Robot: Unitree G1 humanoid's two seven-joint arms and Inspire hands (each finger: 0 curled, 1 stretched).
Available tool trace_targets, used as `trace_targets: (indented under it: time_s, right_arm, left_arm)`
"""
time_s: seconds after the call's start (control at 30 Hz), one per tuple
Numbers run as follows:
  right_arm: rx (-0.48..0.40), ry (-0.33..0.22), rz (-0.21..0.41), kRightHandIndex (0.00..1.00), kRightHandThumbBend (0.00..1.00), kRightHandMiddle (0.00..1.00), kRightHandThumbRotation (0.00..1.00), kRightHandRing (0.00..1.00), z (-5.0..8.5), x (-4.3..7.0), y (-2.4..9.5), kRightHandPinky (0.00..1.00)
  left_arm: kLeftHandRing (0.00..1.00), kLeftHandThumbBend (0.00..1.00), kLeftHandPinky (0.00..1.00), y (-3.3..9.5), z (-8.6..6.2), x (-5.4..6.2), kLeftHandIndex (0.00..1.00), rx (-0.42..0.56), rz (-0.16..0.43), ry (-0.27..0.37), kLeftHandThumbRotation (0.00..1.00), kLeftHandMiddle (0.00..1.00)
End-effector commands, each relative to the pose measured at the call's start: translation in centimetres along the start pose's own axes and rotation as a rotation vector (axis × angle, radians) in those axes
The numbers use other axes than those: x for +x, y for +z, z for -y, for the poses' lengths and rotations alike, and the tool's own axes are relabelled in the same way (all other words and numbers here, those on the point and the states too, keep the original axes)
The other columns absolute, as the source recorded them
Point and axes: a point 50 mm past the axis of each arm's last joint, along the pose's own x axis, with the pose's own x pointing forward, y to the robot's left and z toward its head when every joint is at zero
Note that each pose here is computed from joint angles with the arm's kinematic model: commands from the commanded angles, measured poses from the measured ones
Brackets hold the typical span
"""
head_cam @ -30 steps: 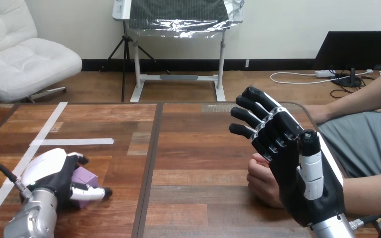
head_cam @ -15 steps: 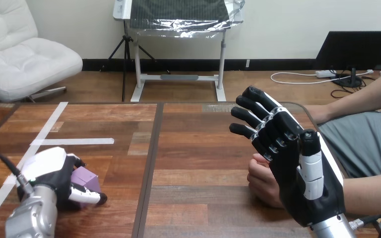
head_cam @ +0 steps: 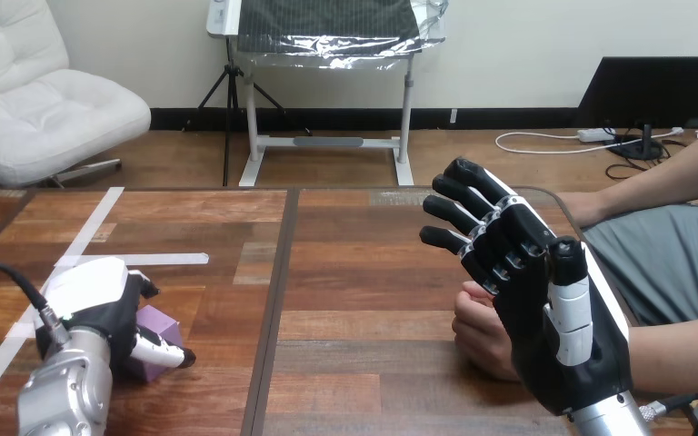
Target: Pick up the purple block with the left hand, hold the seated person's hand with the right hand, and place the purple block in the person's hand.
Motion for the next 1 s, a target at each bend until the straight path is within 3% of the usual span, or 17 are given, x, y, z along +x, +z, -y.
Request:
trace_targets:
  time_s: [0.0,0.13,0.53,0.97]
  right_arm:
    - [-0.016,0.029,0.084,0.87,0.88,0.88,0.87,0.87,-0.36,1.28,1.45,0.80]
    - [-0.015,0.029,0.084,0.87,0.88,0.88,0.87,0.87,-0.35,1.27,1.46,0.80]
    - [-0.014,0.029,0.084,0.87,0.88,0.88,0.87,0.87,-0.35,1.25,1.44,0.81]
    - [-0.016,0.030,0.089,0.87,0.88,0.88,0.87,0.87,-0.30,1.25,1.45,0.81]
  left_arm:
    - [0.80,0.89,0.78,0.77,-2.16,-0.15,0.79,0.032,0.026,0.079,0.26,0.80]
    - [0.79,0.89,0.75,0.91,-2.26,-0.25,0.79,0.032,0.022,0.094,0.23,0.80]
    - [0.67,0.87,0.51,0.93,-2.07,-0.32,0.75,-0.011,0.007,0.146,0.10,0.72]
    - [0.58,0.84,0.43,0.89,-1.85,-0.21,0.69,-0.012,-0.017,0.156,0.01,0.65]
